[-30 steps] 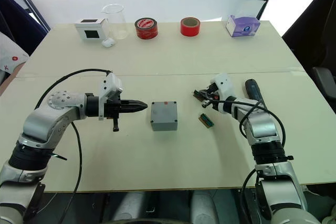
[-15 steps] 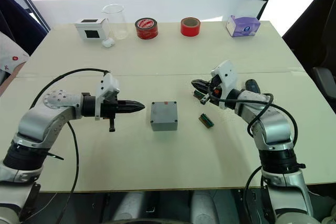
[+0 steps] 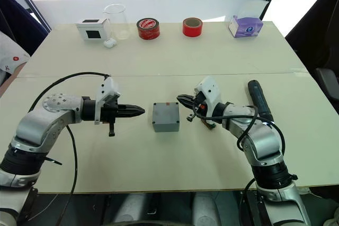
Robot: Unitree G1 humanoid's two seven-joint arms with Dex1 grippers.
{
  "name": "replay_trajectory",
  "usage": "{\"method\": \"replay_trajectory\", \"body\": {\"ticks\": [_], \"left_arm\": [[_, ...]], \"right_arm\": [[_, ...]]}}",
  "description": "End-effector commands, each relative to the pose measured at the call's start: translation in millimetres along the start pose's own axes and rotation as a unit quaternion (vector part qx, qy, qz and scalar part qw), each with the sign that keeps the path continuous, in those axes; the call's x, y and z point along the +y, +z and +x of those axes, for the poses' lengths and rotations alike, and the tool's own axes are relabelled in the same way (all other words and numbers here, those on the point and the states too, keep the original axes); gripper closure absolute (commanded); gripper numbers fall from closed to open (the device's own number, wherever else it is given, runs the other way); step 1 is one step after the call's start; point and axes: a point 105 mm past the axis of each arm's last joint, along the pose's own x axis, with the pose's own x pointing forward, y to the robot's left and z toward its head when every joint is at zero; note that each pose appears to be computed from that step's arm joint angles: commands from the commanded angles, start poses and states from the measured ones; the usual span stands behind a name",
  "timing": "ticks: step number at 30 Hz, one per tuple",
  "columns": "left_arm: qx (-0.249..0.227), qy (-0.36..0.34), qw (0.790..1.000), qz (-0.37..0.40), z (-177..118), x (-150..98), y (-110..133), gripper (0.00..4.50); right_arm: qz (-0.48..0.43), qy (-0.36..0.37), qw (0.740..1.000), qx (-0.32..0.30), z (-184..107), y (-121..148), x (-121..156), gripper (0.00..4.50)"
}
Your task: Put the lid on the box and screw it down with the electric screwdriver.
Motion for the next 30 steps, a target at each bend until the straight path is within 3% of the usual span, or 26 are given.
{"method": "replay_trajectory", "body": {"ticks": [1, 18, 21, 25, 27, 30], "left_arm": [[-0.008, -0.004, 1.0, 0.021, 1, -3, 11, 4.5], [-0.007, 0.001, 1.0, 0.017, 1, -5, 11, 4.5], [-0.008, 0.001, 1.0, 0.017, 1, -5, 12, 4.5], [-0.009, 0.001, 1.0, 0.017, 1, -4, 12, 4.5], [-0.01, 0.001, 1.0, 0.017, 1, -4, 12, 4.5], [-0.013, 0.0, 1.0, 0.019, 1, -3, 14, 4.5]], "right_arm": [[-0.019, 0.012, 1.0, -0.016, 2, 11, 4, 4.46], [-0.018, 0.0, 1.0, -0.001, 6, 0, -3, 4.46], [-0.017, 0.003, 1.0, 0.001, 5, -1, -2, 3.78], [-0.016, 0.003, 1.0, 0.004, 3, -1, -3, 2.19], [-0.017, 0.001, 1.0, 0.005, 1, 0, -4, 1.12], [-0.011, -0.014, 1.0, 0.002, -4, 6, -12, 0.05]]}}
